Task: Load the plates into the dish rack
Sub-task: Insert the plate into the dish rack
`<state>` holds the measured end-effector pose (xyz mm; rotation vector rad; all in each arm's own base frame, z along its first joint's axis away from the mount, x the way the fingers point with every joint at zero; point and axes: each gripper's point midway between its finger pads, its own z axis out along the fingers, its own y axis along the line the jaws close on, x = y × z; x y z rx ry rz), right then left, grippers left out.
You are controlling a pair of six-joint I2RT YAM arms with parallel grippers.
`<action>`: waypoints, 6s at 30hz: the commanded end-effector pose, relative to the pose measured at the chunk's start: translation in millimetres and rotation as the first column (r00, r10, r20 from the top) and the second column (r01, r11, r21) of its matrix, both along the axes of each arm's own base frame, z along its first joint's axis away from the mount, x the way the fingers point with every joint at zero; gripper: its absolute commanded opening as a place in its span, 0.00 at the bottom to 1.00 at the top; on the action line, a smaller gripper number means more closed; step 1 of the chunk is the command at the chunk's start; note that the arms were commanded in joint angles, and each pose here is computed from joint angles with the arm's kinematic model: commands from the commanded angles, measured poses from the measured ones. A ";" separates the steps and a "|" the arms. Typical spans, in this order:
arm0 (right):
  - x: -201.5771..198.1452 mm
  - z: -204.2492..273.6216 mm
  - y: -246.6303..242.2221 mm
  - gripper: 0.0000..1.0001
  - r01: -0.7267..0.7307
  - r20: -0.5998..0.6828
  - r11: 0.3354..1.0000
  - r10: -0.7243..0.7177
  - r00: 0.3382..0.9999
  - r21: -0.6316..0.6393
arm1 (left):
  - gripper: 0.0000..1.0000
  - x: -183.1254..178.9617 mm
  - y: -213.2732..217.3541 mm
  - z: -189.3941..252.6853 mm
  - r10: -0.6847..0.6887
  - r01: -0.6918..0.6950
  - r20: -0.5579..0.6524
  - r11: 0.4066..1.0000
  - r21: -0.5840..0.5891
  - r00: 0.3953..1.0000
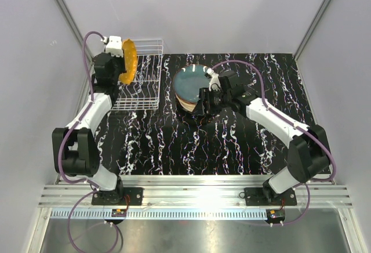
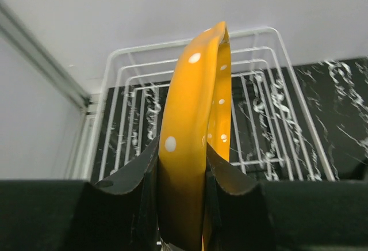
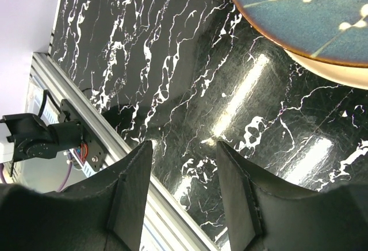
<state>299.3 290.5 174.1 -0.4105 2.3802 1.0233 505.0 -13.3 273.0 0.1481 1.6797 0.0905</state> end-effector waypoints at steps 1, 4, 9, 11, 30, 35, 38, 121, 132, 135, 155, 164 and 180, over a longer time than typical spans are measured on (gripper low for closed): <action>2.9 -4.3 4.8 0.56 -0.025 0.017 1.000 0.025 1.000 -0.002 | 0.00 -18.5 25.8 153.3 0.121 -0.105 0.497 0.993 -0.060 0.859; 5.1 -8.9 8.8 0.56 -0.031 0.003 1.000 0.031 1.000 0.007 | 0.00 -33.5 43.7 146.8 0.203 -0.201 0.516 0.978 -0.062 0.832; 12.6 -3.9 17.5 0.55 -0.032 0.001 0.999 0.032 0.999 0.033 | 0.00 -49.0 57.5 140.4 0.245 -0.295 0.530 0.956 0.010 0.812; 15.0 -0.7 19.4 0.55 -0.032 0.003 0.999 0.032 0.999 0.043 | 0.00 -53.1 64.9 140.0 0.268 -0.340 0.529 0.939 0.041 0.805; 9.1 -6.7 18.0 0.55 -0.062 0.014 0.997 0.062 0.998 0.038 | 0.00 -62.6 68.4 102.2 0.281 -0.448 0.535 0.869 0.211 0.797; 9.2 -12.4 17.1 0.55 -0.069 0.011 0.997 0.068 0.998 0.028 | 0.00 -63.0 69.4 100.9 0.318 -0.501 0.579 0.845 0.186 0.751; 9.7 -14.4 17.5 0.55 -0.071 0.010 0.997 0.071 0.997 0.026 | 0.00 -60.0 71.2 92.1 0.344 -0.511 0.571 0.845 0.158 0.745; 3.6 -20.4 16.1 0.59 -0.096 0.004 0.995 0.096 0.995 0.023 | 0.76 -46.4 120.9 27.7 0.470 -0.490 0.275 0.872 0.004 0.839; 1.2 3.3 13.4 0.65 -0.084 0.040 0.995 0.083 0.996 0.044 | 0.92 -55.4 94.4 33.5 0.361 -0.360 0.198 0.932 -0.044 0.911; -0.1 11.0 12.3 0.68 -0.079 0.045 0.996 0.077 0.996 0.050 | 0.93 -61.7 93.4 28.7 0.361 -0.360 0.157 0.932 -0.041 0.919; 27.0 45.0 -36.2 0.56 0.317 0.097 0.947 -0.310 0.946 -0.055 | 0.94 -139.7 35.1 16.4 0.223 -0.209 0.014 0.934 -0.291 0.975; 76.0 33.8 -86.3 0.52 0.551 0.056 0.827 -0.549 0.834 -0.113 | 0.93 -165.0 -37.9 21.7 -0.052 0.060 0.037 0.959 -0.276 0.998; 117.5 12.5 -101.8 0.58 0.560 0.014 0.816 -0.565 0.825 -0.142 | 0.95 -190.4 -58.9 31.7 -0.048 0.066 0.101 0.980 -0.190 0.994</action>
